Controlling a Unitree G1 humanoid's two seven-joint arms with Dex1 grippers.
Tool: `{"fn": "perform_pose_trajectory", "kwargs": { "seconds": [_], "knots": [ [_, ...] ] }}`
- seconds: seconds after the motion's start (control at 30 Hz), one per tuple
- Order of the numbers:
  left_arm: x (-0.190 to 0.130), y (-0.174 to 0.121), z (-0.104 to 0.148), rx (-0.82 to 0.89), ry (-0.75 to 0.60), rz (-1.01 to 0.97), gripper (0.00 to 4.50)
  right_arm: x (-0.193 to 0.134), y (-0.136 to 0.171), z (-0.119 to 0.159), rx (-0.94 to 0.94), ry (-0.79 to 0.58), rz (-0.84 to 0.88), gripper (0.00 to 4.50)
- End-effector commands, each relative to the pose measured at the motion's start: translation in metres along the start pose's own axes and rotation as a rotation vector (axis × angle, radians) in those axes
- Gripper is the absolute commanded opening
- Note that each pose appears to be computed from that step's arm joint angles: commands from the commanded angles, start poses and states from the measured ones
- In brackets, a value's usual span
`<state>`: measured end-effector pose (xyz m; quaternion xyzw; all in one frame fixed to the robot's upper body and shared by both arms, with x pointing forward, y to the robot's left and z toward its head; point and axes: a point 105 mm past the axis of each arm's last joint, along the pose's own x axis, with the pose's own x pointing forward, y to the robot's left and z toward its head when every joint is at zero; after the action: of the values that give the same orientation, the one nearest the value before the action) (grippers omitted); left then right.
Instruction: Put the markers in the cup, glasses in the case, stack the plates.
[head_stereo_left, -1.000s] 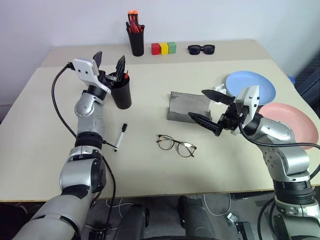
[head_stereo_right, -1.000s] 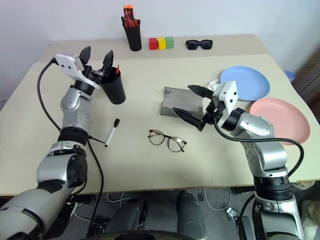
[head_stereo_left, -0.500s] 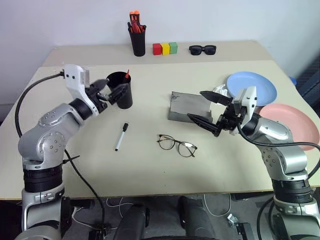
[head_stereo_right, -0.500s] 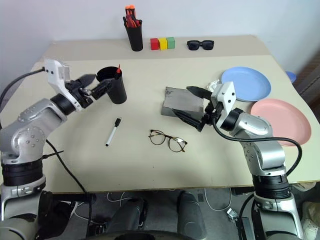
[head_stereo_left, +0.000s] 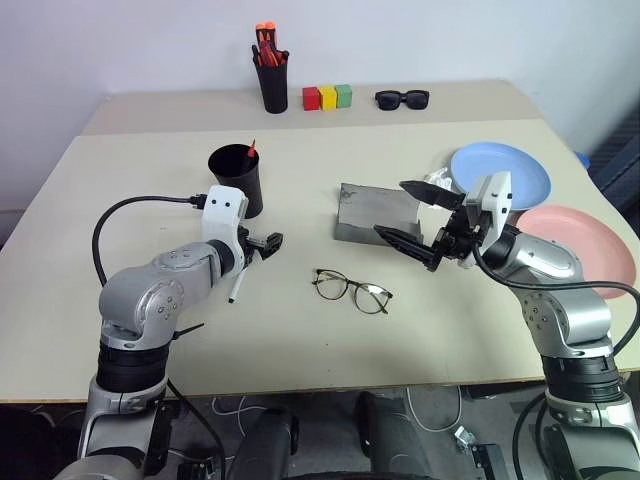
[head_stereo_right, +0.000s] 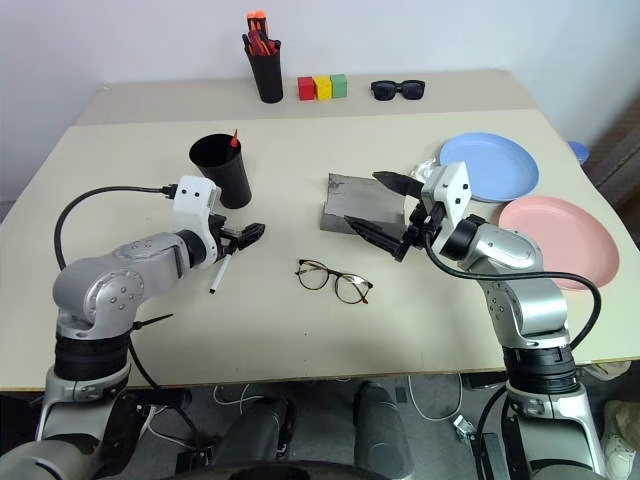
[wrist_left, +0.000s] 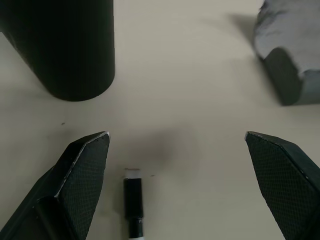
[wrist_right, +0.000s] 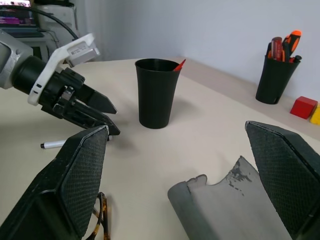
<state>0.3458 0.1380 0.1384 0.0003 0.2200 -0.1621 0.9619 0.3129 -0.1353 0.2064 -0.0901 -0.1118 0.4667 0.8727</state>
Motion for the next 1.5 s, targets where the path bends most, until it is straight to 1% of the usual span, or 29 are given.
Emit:
{"fn": "perform_pose_trajectory", "kwargs": {
  "seconds": [0.03,0.07,0.13,0.2,0.5,0.6,0.83,0.97,1.07,1.13,1.2,1.27,1.3,1.33,1.47,1.5],
  "knots": [
    [0.000,0.005,0.006,-0.020,0.014,0.024,4.45,0.000,0.000,0.013,-0.046,-0.034,0.001,4.50],
    [0.001,0.004,0.006,-0.037,0.025,0.012,4.45,0.000,0.000,0.012,-0.047,-0.029,0.000,4.50],
    [0.000,0.006,0.000,-0.028,0.101,0.031,4.45,-0.001,0.000,0.011,-0.045,-0.025,-0.004,4.50],
    [0.000,0.006,-0.005,-0.022,0.146,0.035,4.45,-0.002,0.000,0.011,-0.046,-0.022,-0.006,4.50],
    [-0.003,0.007,-0.019,-0.032,0.224,0.037,4.45,-0.002,-0.002,0.011,-0.048,-0.018,-0.015,4.50],
    [0.001,0.009,-0.021,-0.041,0.215,0.053,3.66,-0.002,-0.001,0.010,-0.048,-0.014,-0.013,4.50],
    [0.011,0.009,-0.011,-0.043,0.167,0.064,0.02,-0.006,-0.004,0.012,-0.062,0.005,-0.018,4.50],
    [0.009,0.009,-0.013,-0.020,0.178,0.039,0.02,-0.012,-0.009,0.011,-0.073,0.021,-0.034,4.50],
    [0.005,0.006,-0.007,0.018,0.166,0.013,0.02,-0.012,-0.010,0.011,-0.076,0.022,-0.037,4.50],
    [0.004,0.002,0.008,0.022,0.097,-0.024,0.02,-0.011,-0.010,0.011,-0.076,0.018,-0.042,4.50],
    [0.002,-0.007,0.035,0.026,-0.027,-0.098,0.02,-0.010,-0.010,0.011,-0.077,0.014,-0.043,4.50],
    [-0.003,-0.020,0.071,0.039,-0.236,-0.184,0.02,-0.009,-0.010,0.013,-0.069,-0.002,-0.041,4.50],
    [-0.006,-0.024,0.082,0.051,-0.311,-0.210,0.02,-0.008,-0.009,0.014,-0.065,-0.008,-0.040,4.50],
    [-0.011,-0.030,0.098,0.080,-0.418,-0.247,0.02,-0.009,-0.007,0.015,-0.036,-0.022,-0.024,4.50],
    [-0.023,-0.028,0.131,0.076,-0.635,-0.267,0.02,-0.012,-0.006,0.025,0.012,-0.064,0.006,4.50],
    [-0.026,-0.026,0.138,0.099,-0.690,-0.259,0.02,-0.013,-0.004,0.026,0.034,-0.073,0.025,4.50]
  ]
}}
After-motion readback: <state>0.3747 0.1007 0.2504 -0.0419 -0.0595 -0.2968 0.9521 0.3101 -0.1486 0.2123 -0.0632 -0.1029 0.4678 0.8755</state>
